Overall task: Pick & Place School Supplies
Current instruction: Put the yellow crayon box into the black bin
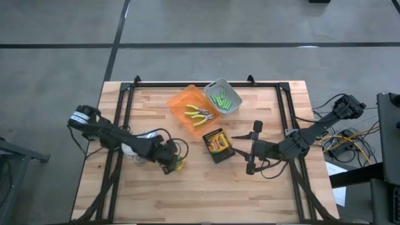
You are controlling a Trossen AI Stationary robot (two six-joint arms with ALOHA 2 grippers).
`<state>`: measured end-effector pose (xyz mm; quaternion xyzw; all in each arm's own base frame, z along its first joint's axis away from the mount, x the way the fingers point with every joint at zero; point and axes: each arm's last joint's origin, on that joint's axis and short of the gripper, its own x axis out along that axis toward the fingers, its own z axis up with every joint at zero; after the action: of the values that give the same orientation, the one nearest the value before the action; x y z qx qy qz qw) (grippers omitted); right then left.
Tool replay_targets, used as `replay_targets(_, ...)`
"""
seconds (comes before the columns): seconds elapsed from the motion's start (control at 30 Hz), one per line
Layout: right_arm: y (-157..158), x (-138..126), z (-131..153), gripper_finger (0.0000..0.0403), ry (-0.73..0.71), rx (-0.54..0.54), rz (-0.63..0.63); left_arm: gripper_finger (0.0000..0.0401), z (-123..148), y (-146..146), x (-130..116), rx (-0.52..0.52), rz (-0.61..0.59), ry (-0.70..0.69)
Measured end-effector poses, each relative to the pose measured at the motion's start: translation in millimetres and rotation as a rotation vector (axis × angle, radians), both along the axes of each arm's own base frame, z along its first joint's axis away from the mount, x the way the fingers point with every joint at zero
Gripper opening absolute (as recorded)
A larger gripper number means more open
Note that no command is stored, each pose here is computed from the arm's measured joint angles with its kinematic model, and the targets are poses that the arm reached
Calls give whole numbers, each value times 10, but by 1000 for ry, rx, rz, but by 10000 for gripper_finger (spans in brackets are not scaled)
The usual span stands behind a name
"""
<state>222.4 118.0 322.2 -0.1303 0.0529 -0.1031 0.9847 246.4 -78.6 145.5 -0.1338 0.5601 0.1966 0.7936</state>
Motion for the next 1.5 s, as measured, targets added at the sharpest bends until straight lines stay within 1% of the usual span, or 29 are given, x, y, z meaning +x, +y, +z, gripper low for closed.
replay_targets(0.07,0,0,0,169,0,0,0,85,45,-10,30,-46,-24,16)
replay_targets(0.17,1,-1,0,169,0,0,1,85,207,-88,110,-203,-39,40)
replay_targets(0.23,0,-1,0,169,0,0,0,85,387,-141,152,-280,-22,45)
replay_targets(0.3,0,-1,0,169,0,0,0,85,623,-191,233,-333,12,-28)
replay_targets(0.33,0,-1,0,169,0,0,0,85,713,-210,268,-334,29,-66)
replay_targets(0.4,0,-1,-1,169,1,-1,0,85,850,-244,320,-290,39,-125)
replay_targets(0.47,0,-1,-3,169,3,-2,0,85,1000,-268,385,-273,81,-200)
replay_targets(0.53,-1,-1,-3,169,3,-2,0,85,1137,-284,432,-287,157,-269)
replay_targets(0.6,0,-1,-3,169,3,-2,1,85,1202,-300,466,-286,265,-319)
replay_targets(0.67,0,-1,-3,169,3,-2,0,85,1210,-323,493,-265,368,-374)
replay_targets(0.77,0,-1,-3,169,3,-2,1,85,1174,-343,530,-277,444,-399)
replay_targets(0.97,-1,-1,-3,169,3,-2,0,85,1037,-369,563,-325,527,-337)
replay_targets(1.13,0,-1,-3,169,3,-2,1,85,995,-381,575,-342,544,-312)
replay_targets(1.3,-1,-1,-8,169,8,-5,0,85,991,-398,583,-392,606,-314)
replay_targets(1.37,-1,-1,-8,169,8,-5,0,85,990,-404,579,-414,654,-315)
replay_targets(1.43,-1,-2,-8,169,8,-5,0,85,989,-413,576,-458,732,-313)
replay_targets(1.5,0,-2,-9,169,9,-6,1,85,986,-427,572,-525,785,-275)
